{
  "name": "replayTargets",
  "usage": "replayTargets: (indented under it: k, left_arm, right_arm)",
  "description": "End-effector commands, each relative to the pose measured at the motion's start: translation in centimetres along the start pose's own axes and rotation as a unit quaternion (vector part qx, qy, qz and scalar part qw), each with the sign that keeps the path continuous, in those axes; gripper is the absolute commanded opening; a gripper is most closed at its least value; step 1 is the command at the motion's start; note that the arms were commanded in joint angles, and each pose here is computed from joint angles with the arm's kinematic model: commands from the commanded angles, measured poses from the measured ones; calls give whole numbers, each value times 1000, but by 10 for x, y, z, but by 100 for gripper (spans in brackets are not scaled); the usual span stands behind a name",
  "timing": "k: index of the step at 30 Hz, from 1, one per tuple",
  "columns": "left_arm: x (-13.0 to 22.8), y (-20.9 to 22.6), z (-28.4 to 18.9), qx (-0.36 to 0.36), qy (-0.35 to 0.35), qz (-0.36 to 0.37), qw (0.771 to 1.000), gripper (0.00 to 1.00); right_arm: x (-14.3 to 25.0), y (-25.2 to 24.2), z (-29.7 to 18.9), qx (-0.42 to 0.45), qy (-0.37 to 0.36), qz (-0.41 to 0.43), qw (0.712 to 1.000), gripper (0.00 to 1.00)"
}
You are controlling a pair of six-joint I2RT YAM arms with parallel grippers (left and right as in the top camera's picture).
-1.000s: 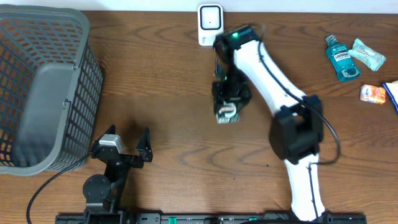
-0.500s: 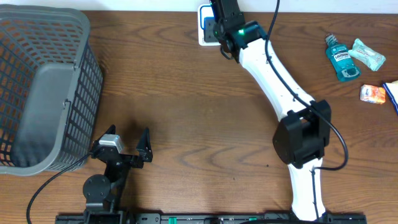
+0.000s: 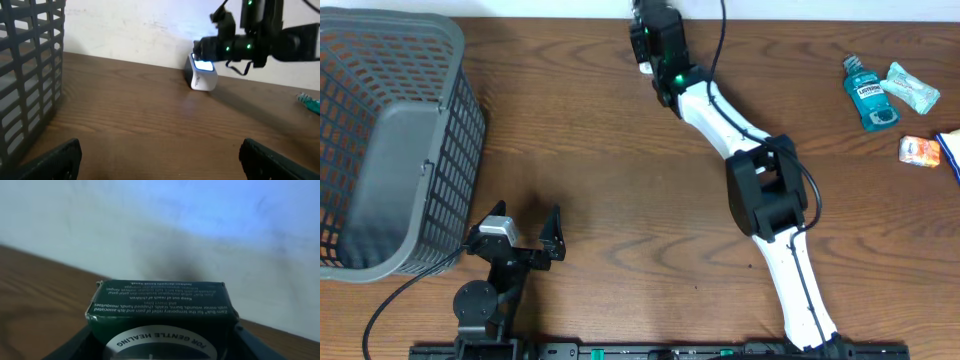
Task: Scan the item barcode
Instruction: 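Hold the Zam-Buk tin in front of the scanner window, then carry the tin to the right table edge and release it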
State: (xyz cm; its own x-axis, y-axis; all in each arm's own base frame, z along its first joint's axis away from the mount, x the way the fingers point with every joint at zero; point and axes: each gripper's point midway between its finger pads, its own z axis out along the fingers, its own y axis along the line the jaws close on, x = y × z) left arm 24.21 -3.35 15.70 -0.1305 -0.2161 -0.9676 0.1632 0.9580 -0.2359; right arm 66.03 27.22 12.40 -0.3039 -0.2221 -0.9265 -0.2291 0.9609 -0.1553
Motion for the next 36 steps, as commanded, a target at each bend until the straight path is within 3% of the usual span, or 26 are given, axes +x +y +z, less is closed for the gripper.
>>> replayTargets:
  k: [1, 12, 16, 20, 25, 28, 36]
  left_arm:
    - [15, 2, 1, -1, 21, 1, 1000, 98]
    - [15, 2, 1, -1, 21, 1, 1000, 98]
    - [15, 2, 1, -1, 21, 1, 1000, 98]
    - [15, 2, 1, -1, 21, 1, 1000, 98]
    - [15, 2, 1, -1, 21, 1, 1000, 98]
    - [15, 2, 1, -1, 21, 1, 1000, 98]
    - [15, 2, 1, -1, 21, 1, 1000, 98]
  right_arm:
    - [-13, -11, -2, 20, -14, -30, 999, 43]
    - [-16, -31, -12, 66, 7, -35, 997, 44]
    - [-22, -84, -49, 181, 83, -100, 975, 38]
    - [-4, -138, -95, 264, 191, -149, 934, 41]
    - [68, -192, -159, 261, 391, -192, 861, 49]
    - [127, -229, -189, 238, 501, -137, 821, 40]
    - [215, -331, -221, 261, 566, 0, 782, 46]
